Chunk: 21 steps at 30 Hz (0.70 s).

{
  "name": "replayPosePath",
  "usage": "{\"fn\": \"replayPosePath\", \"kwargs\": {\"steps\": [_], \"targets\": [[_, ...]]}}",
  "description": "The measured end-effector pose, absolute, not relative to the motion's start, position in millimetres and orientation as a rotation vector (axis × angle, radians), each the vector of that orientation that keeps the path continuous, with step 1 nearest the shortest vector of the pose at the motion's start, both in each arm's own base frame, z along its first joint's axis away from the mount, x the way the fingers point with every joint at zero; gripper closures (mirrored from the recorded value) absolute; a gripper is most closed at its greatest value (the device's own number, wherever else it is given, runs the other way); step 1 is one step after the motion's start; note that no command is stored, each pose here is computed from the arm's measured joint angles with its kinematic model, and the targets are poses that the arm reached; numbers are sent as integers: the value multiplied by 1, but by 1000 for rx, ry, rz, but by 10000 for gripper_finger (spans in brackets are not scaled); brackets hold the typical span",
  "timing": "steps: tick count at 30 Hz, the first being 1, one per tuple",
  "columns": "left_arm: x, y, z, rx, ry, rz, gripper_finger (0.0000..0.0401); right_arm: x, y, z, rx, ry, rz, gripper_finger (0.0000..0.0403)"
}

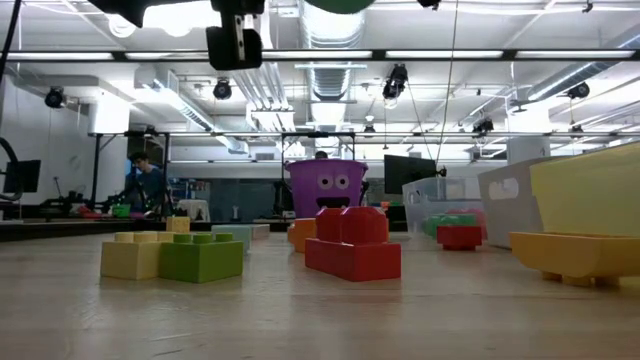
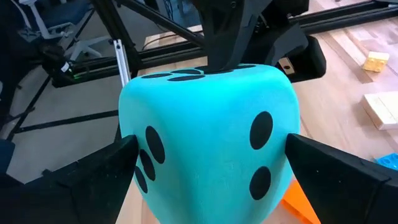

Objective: Pick & Place Toys
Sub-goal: Put the blue dice into the white bin

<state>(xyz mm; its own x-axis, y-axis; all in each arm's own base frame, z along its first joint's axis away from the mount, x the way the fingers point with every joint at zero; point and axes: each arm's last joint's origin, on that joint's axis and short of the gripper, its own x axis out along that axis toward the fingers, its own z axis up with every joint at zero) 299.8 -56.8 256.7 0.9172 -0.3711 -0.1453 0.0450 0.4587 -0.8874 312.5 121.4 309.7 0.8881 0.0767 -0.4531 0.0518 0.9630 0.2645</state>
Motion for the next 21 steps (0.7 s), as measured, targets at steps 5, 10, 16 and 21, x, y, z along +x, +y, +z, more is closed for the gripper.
{"fn": "replayPosePath", "kwargs": {"steps": [5,10,16,21], "targets": [[300,-57,256,-1068,344,-260,325,318,122,309,286,530,6,59],[300,-57,256,-1068,354,-268,327,327,126,307,294,555,30,176],[300,-57,257,-1107,353,-266,328,329,127,315,324,567,22,177],[300,-56,257,-1139,343,-243,270,326,126,319,371,578,-11,180]]}}
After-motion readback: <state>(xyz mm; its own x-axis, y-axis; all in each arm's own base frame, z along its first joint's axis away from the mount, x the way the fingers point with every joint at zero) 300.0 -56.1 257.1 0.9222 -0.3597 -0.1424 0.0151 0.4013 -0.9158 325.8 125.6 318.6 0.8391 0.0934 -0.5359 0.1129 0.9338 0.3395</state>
